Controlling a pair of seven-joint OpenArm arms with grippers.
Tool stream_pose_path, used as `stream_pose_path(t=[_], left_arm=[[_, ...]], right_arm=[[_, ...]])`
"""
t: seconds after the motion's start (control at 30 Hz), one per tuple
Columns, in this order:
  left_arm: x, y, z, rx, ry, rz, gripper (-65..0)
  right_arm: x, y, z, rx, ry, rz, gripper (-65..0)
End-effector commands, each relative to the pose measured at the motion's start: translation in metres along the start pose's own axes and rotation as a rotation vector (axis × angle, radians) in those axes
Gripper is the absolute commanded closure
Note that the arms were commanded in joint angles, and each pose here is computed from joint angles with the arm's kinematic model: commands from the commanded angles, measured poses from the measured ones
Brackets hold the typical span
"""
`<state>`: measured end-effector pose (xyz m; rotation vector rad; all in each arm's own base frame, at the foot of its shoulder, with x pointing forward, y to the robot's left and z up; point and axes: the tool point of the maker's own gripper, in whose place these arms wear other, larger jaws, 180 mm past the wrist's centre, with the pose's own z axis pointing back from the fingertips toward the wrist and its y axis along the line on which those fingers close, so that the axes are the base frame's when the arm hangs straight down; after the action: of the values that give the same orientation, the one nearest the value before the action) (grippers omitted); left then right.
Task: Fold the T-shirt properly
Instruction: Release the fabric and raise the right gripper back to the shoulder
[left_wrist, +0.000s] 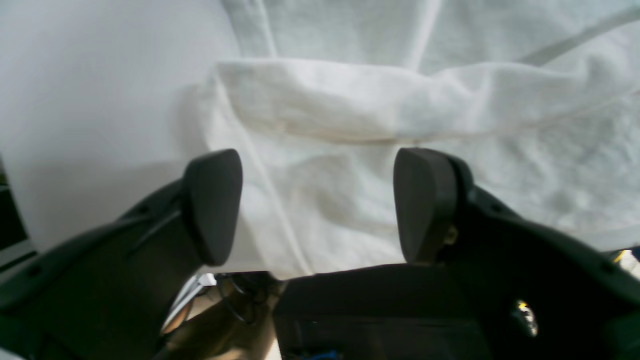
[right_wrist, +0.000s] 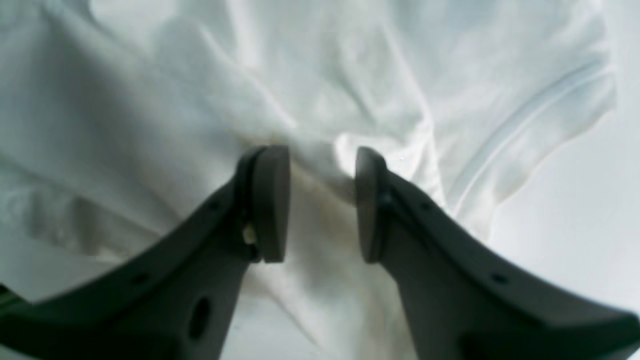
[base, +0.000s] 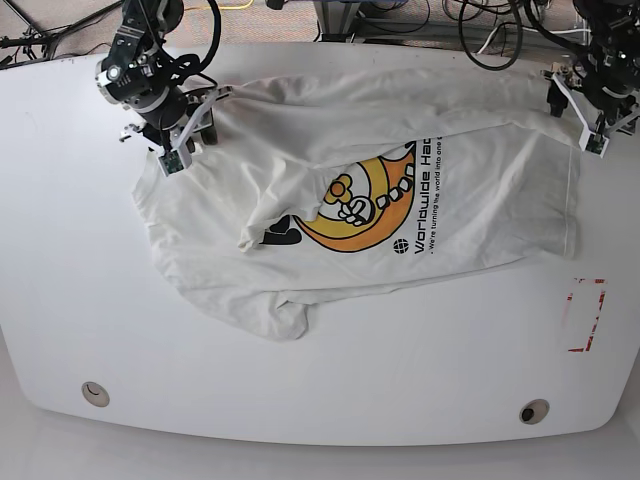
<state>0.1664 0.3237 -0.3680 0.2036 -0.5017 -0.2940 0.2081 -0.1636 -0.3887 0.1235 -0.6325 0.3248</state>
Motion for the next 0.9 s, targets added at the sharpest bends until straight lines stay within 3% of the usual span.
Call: stream_pose_path(t=[0.0,0.3,0.6,0.87], left_arm=[[0.0,0.01,-0.001,0.012,-0.004,0.003,-43.9],[-0.02,0.019,-0.02,-0.016,0.059,0.054,-43.9],[-0.023,0.023,-0.031,-0.035,0.003,0.086,-43.9],[-0.042,0.024,-0.039,-0.037,0.072,0.069,-43.9]], right_arm=[[0.002,-0.008,0.003,-0.009,-0.023,0.015,-22.5],[-0.033,-0.032,0.0,-0.027,0.029,-0.026,-22.5],[-0.051,-0.064,0.01,-0.095,0.072,-0.038,-22.5],[-0.064,-0.085,0.026,-0.154,0.098,-0.054,-22.7]])
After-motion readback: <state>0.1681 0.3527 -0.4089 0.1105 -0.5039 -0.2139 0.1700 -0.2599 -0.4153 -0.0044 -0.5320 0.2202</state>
